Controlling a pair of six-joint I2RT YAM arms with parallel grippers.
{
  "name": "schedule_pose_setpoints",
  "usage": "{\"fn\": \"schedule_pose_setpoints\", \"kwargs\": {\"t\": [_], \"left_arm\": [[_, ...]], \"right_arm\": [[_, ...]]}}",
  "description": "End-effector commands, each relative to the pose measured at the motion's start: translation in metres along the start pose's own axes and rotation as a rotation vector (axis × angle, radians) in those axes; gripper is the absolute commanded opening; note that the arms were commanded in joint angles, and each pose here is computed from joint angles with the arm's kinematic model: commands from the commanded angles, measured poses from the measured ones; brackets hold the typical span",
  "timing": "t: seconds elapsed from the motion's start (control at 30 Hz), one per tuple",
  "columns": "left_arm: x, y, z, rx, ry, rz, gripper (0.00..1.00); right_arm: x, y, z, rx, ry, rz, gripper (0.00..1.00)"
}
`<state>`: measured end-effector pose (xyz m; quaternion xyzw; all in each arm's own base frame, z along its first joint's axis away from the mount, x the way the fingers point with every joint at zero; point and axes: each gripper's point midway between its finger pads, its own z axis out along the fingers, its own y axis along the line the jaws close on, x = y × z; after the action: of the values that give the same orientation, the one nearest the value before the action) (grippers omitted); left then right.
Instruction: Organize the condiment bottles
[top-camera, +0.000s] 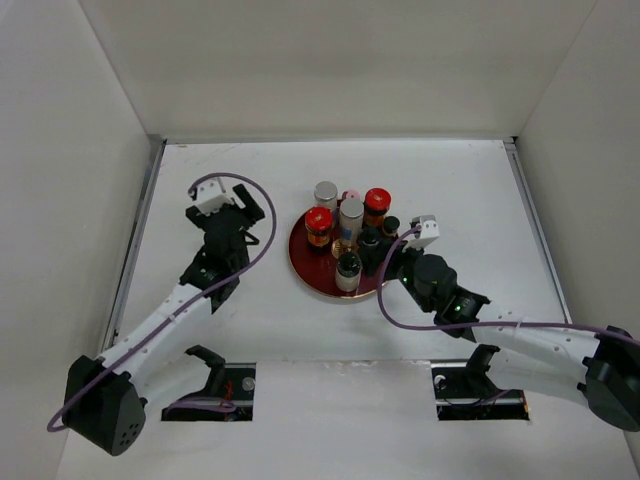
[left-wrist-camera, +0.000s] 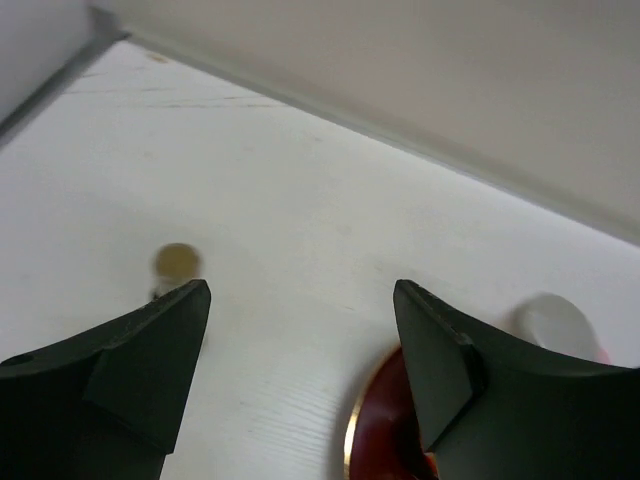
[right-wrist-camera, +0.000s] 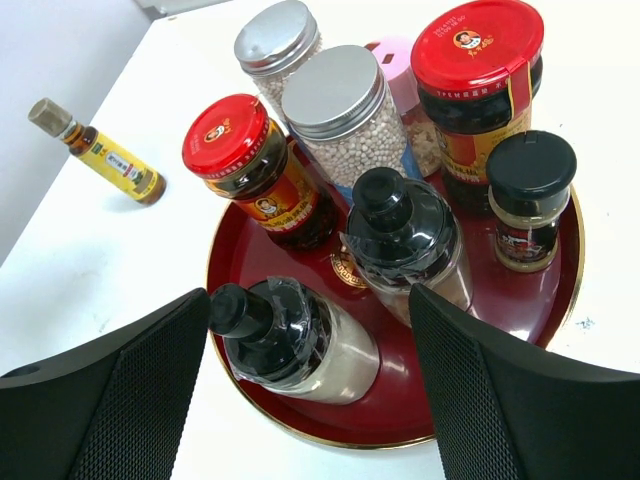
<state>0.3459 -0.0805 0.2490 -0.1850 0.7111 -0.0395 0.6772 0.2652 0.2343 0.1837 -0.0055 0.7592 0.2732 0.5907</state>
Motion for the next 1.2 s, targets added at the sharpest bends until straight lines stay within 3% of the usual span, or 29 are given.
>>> {"fn": "schedule_pose_setpoints", "kwargs": {"t": [0.0, 0.23, 0.57, 0.97, 1.17], "left_arm": [[0.012, 0.046, 0.003, -0.146, 0.035, -0.019, 0.75], [0.022, 0.068, 0.034, -0.196, 0.096, -0.026, 0.78], [0.032, 0.064, 0.067, -0.201, 0.137, 0.001, 0.73], [0.046, 0.077, 0.078, -0.247, 0.144, 0.024, 0.57], [0.047, 0.076, 0.079, -0.242, 0.145, 0.027, 0.39]], "right_arm": [[-0.015, 0.007, 0.003, -0.017, -0.053, 0.040, 0.84], [-0.014, 0.008, 0.003, -0.019, -0.049, 0.038, 0.86], [-0.011, 0.009, 0.007, -0.017, -0.038, 0.022, 0.87], [-0.007, 0.009, 0.009, -0.014, -0.027, 0.016, 0.88], [-0.005, 0.009, 0.011, -0.011, -0.020, 0.013, 0.88]]}}
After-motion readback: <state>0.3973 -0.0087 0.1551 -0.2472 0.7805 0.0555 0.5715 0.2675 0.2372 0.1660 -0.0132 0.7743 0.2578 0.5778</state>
